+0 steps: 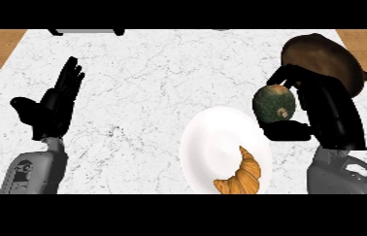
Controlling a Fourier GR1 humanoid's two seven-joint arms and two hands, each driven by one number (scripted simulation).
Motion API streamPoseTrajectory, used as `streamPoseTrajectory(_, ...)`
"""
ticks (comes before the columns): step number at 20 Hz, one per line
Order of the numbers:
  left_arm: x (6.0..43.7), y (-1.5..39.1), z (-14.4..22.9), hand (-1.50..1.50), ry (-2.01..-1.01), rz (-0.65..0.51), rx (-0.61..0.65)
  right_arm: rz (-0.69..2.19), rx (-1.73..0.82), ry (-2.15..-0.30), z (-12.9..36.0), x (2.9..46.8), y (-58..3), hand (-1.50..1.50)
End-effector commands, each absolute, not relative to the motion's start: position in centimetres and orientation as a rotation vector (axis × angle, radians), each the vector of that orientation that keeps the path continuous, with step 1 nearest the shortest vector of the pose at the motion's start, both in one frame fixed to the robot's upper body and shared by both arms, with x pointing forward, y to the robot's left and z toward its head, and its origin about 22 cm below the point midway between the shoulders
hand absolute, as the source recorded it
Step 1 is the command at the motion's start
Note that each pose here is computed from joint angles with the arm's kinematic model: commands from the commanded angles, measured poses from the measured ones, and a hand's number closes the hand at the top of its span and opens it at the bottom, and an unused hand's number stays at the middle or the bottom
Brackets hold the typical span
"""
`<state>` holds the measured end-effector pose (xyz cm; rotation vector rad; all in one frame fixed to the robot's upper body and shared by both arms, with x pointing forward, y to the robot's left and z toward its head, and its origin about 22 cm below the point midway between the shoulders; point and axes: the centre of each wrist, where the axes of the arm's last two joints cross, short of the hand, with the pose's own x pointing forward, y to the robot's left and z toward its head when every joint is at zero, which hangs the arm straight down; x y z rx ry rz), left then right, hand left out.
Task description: Pick the squash from the plate and place it in the pan
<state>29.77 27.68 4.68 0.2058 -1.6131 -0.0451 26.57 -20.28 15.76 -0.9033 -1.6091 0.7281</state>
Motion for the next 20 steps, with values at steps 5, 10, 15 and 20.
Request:
streamPoseTrajectory(5,28.8,27.6,4.6,0.00,-1.629,-0.072,0.198,0.447,-0.874,-1.649,16.7,32.0,-30.4,1.50)
streamPoseTrajectory(10,31.5,26.2,5.6,0.00,-1.632,-0.073,0.185,0.470,-0.994,-1.587,15.1,36.1,-34.9,1.50)
streamPoseTrajectory(15,30.8,27.4,6.8,0.00,-1.657,-0.081,0.179,0.568,-1.212,-1.503,13.0,37.7,-38.7,1.50)
streamPoseTrajectory(20,31.3,26.9,6.7,0.00,-1.660,-0.101,0.159,0.509,-1.238,-1.473,12.9,38.8,-42.1,1.50)
